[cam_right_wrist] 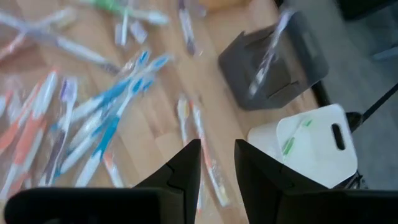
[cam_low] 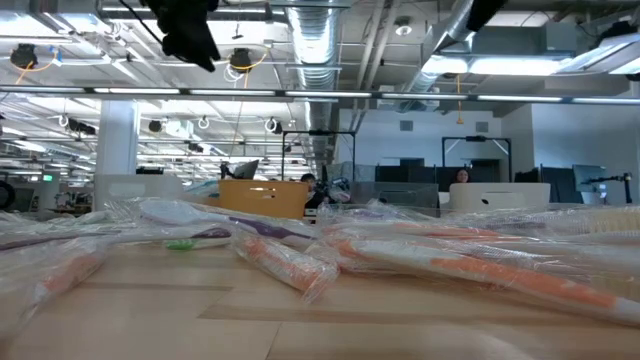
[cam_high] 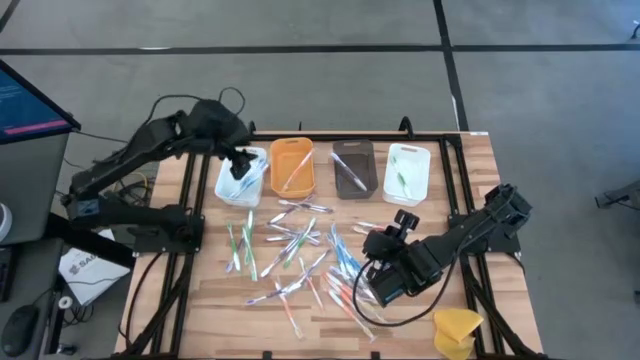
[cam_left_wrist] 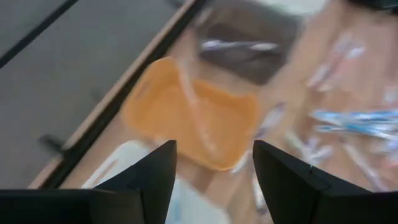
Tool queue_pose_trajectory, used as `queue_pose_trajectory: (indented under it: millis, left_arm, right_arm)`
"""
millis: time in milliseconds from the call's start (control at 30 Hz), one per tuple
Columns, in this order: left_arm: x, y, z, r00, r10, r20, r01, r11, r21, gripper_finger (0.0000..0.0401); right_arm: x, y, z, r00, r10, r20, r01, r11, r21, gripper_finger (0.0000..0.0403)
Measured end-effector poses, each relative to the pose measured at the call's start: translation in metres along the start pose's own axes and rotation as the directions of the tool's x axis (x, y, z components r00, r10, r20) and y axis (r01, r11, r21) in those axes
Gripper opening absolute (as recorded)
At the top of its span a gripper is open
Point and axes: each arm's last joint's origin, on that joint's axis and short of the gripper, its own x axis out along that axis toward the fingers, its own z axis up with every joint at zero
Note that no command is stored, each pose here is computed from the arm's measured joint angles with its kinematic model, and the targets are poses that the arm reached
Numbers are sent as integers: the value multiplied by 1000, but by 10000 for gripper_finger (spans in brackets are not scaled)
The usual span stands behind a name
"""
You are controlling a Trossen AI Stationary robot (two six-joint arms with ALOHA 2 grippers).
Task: Pick & Place Toothbrushes
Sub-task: Put the orange toothbrush into the yellow bin
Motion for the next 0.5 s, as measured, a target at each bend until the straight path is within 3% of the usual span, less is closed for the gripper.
queue_pose_trajectory:
  millis: [133,300,500]
  left_arm:
    - [2,-12,-13,994,-95,61,92,995,46,208]
    - [9,-20,-34,983,-156,100,142,981,135,209]
    - [19,-23,-55,966,-205,155,180,970,160,209]
  right_arm:
    - [3,-1,0,996,48,-78,-51,998,-38,108]
    - [6,-4,3,991,68,-115,-76,995,-65,163]
    - [-5,-31,6,986,124,-108,-133,988,-76,227]
